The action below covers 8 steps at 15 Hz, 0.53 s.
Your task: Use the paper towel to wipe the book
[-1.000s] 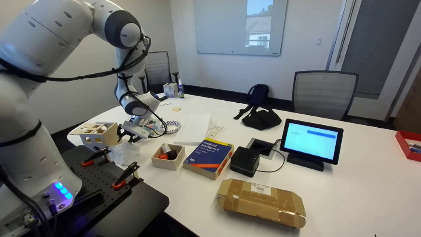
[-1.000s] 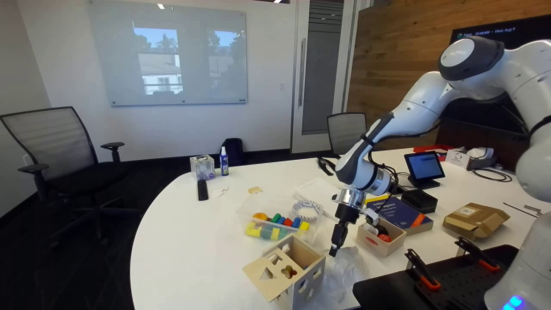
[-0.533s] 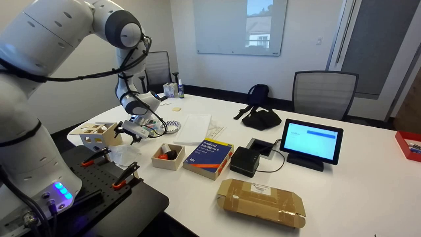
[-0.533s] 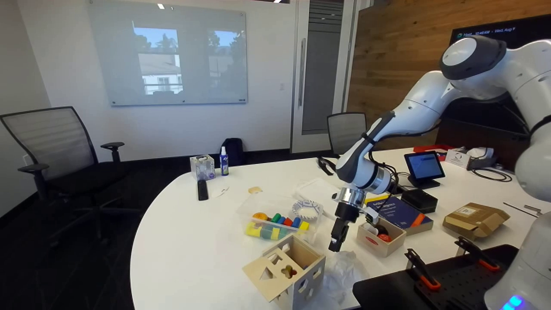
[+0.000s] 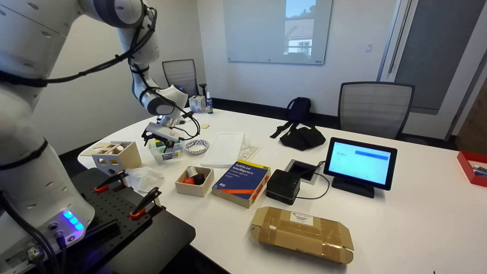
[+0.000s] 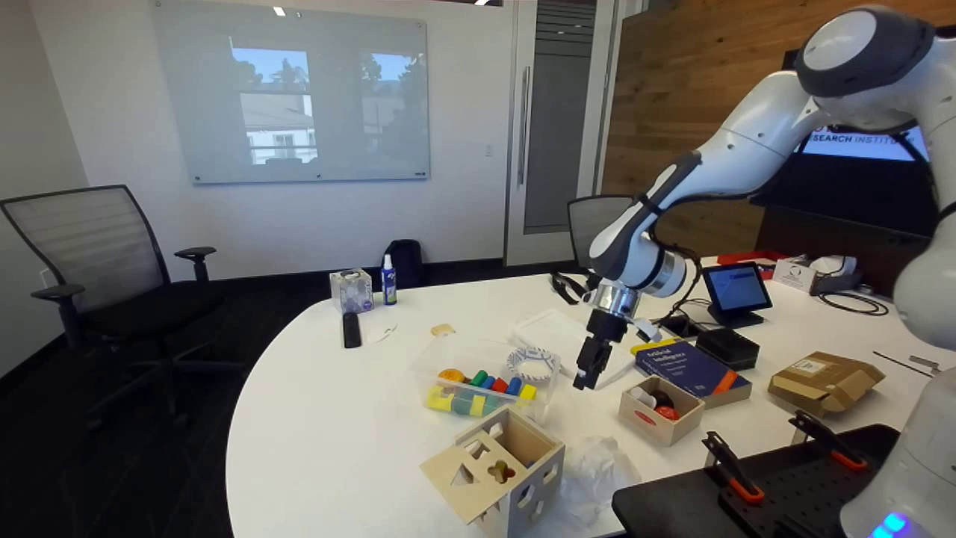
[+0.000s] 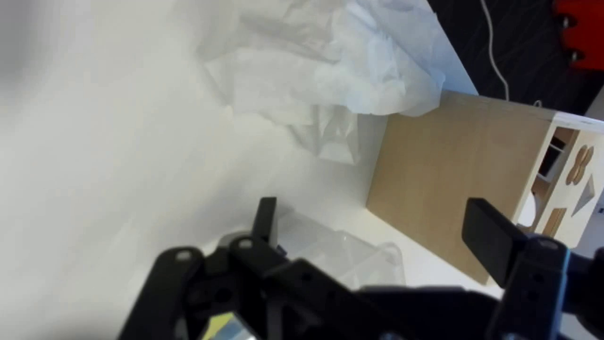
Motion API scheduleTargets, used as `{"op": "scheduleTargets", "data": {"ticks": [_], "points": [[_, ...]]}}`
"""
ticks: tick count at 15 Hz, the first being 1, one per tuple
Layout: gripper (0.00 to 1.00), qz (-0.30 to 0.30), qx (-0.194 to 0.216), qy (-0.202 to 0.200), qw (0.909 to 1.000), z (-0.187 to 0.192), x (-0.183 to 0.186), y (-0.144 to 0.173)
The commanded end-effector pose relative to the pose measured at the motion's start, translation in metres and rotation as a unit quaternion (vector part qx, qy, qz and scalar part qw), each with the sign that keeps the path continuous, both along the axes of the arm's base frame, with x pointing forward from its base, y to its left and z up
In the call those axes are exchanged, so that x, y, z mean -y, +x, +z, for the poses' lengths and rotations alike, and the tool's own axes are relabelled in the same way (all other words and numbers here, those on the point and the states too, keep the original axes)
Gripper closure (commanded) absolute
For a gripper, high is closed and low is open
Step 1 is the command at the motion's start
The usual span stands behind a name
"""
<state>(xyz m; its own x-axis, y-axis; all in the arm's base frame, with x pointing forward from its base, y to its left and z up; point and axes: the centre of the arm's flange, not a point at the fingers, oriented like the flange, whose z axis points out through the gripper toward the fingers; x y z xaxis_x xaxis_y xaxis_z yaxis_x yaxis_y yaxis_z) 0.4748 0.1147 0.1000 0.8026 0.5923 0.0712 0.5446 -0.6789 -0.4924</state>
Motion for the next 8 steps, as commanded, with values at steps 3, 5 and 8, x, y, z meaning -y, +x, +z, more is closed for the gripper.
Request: {"op": "scheduleTargets", "data": {"ticks": [3,5,8], "points": [[0.00,-0.055,0.049,-0.096,0.9926,0.094,0.011,0.019],[0.00,-0.069,0.060,-0.117,0.9889,0.109,0.013,0.026],[0.00,-0.079,0.064,-0.142,0.9847,0.120,0.015,0.031]]}}
